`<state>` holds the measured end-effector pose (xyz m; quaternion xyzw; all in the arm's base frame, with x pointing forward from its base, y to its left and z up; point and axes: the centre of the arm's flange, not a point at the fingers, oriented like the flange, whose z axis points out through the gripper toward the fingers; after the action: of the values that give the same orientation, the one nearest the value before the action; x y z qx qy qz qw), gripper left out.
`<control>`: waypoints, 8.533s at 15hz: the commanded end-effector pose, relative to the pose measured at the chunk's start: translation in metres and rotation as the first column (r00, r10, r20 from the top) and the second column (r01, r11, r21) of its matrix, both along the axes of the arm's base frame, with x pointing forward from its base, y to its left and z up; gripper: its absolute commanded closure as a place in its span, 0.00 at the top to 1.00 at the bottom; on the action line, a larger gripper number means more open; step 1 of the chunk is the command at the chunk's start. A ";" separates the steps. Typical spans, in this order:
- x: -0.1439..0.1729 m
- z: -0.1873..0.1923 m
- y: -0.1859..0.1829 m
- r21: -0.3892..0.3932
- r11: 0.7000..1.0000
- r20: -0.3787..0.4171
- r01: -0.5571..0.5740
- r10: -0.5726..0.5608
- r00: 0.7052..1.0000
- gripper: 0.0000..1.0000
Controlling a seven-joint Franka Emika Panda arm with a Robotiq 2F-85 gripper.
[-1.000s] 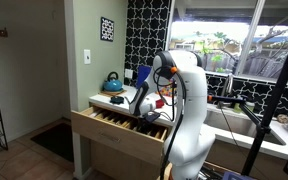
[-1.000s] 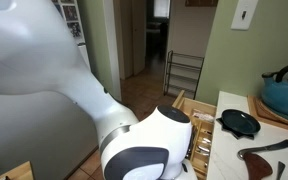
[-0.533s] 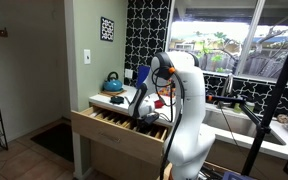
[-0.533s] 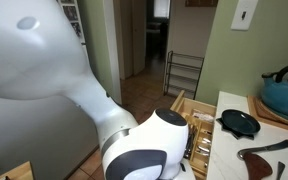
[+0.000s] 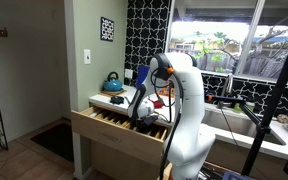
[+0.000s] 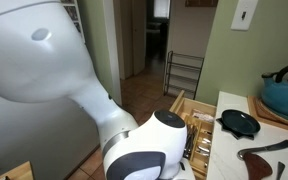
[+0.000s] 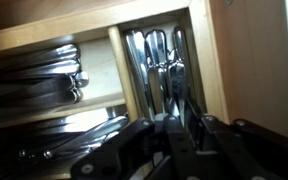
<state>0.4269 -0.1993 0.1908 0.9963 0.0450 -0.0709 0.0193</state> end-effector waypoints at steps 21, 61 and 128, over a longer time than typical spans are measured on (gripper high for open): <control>0.014 -0.012 -0.002 0.066 0.997 0.041 -0.051 0.049 0.998 0.19; 0.025 -0.037 0.007 0.058 0.982 -0.013 -0.178 0.179 0.984 0.03; 0.029 0.097 0.008 -0.003 0.942 0.173 0.336 -0.331 0.928 0.03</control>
<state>0.4640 -0.1917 0.2809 0.9922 -0.1187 0.0234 0.0285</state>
